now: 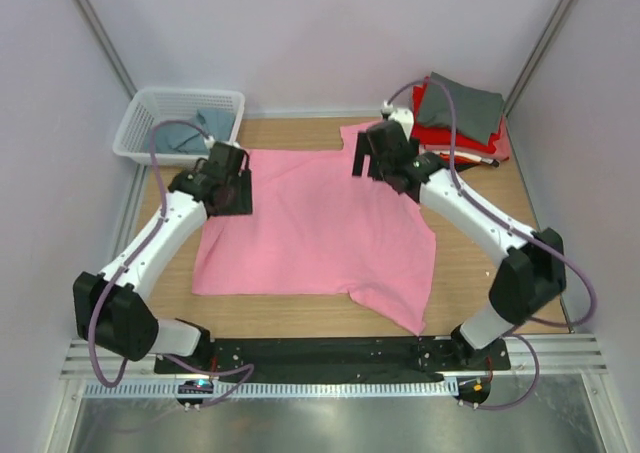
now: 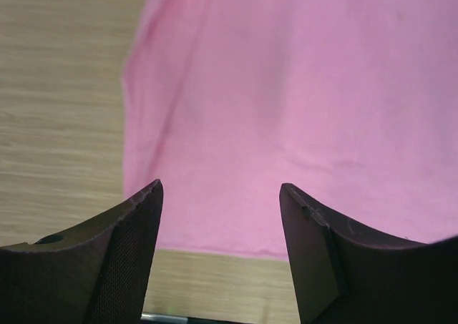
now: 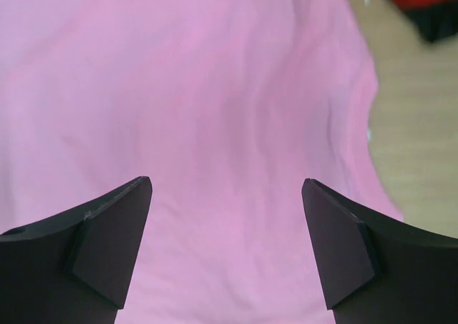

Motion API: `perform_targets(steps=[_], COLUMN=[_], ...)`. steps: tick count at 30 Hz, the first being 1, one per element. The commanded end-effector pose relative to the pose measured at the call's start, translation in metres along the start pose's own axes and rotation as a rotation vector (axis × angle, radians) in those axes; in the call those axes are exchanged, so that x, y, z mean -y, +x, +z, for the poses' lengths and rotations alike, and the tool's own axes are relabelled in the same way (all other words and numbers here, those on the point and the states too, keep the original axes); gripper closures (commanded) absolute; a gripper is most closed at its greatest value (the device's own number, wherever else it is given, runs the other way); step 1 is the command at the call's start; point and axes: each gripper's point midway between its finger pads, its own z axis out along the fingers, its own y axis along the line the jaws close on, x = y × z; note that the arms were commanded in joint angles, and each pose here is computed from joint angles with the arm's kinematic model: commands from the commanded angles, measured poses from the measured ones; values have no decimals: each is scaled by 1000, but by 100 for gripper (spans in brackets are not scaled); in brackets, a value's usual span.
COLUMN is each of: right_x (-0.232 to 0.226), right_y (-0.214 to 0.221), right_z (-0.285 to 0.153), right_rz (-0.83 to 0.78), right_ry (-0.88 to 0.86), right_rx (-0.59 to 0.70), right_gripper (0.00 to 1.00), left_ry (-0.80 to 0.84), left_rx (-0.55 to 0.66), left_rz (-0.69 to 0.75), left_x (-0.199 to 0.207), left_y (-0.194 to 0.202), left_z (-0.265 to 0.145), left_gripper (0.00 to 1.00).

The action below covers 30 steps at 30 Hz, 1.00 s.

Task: Fold and stack the t-shirts
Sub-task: Flatten the tshirt out

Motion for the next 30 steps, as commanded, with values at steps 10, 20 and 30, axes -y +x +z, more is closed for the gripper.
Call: perform_targets(steps=[10, 20, 30], right_x=[41, 54, 51], right_y=[240, 310, 324], right_z=[-132, -133, -133], right_rz=[-34, -171, -268], right_ry=[-7, 35, 33], right_rx=[-420, -555, -601], right_gripper=[25, 29, 82], left_ry=[217, 323, 332], left_rx=[14, 168, 221], left_rz=[35, -17, -34], left_x=[50, 33, 28], left_y=[86, 87, 82], left_z=[-58, -88, -94], left_gripper=[36, 35, 34])
